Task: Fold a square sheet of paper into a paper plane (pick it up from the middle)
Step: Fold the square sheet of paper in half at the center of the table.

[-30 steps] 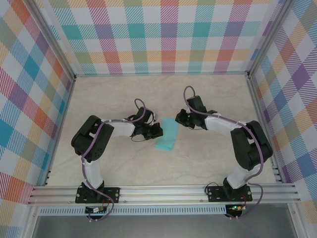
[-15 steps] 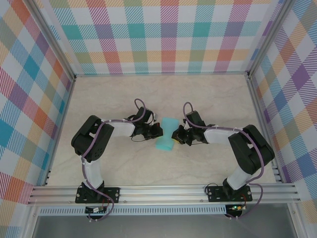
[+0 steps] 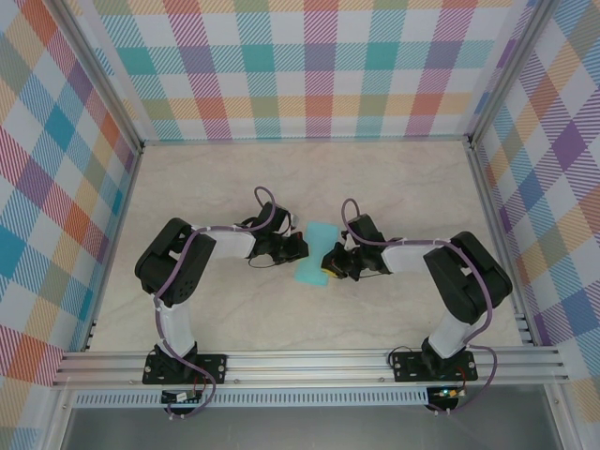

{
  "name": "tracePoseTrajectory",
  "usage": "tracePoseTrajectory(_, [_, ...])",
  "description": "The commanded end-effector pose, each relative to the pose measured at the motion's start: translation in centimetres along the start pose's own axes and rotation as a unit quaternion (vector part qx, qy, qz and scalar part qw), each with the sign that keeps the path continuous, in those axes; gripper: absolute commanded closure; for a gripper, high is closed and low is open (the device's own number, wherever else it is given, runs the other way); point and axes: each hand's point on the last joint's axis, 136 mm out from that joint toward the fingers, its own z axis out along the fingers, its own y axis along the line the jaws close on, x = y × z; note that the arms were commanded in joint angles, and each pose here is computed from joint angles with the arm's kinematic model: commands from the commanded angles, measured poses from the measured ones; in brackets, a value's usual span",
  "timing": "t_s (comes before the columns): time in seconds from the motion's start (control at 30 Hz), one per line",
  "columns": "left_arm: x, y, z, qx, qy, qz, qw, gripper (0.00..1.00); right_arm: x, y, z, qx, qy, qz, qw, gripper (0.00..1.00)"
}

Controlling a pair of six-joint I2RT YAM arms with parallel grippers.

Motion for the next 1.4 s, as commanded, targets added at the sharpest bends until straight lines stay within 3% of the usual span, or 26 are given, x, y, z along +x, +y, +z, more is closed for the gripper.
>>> tracePoseTrajectory(0.0, [7.7, 12.3, 1.2, -0.212, 0.089, -0.079, 0.970, 0.97, 1.1, -0.9, 0.7, 0.003, 0.021, -0.007, 1.000, 0.90])
tracePoseTrajectory(0.33, [7.8, 12.6, 1.1, -0.216, 0.088, -0.079, 0.969, 0.97, 2.8, -2.7, 0.3, 0.038, 0.029, -0.025, 0.999, 0.90])
tracePoseTrajectory(0.57, [7.8, 12.6, 1.3, -0.214, 0.089, -0.082, 0.969, 0.97, 2.1, 2.0, -0.7, -0.011, 0.016, -0.091, 0.996, 0.89])
tracePoseTrajectory(0.7, [7.4, 12.1, 1.4, -0.208, 0.087, -0.080, 0.971, 0.97, 1.3, 2.7, 0.3, -0.010, 0.021, -0.098, 0.995, 0.89])
tracePoseTrajectory(1.0, [7.6, 12.3, 1.5, -0.210, 0.088, -0.081, 0.970, 0.97, 2.1, -0.5, 1.6, 0.026, 0.043, -0.080, 0.996, 0.89])
tracePoseTrajectory(1.37, [7.5, 12.4, 1.6, -0.212, 0.088, -0.084, 0.970, 0.97, 6.1, -4.3, 0.8, 0.039, 0.093, -0.098, 0.990, 0.90])
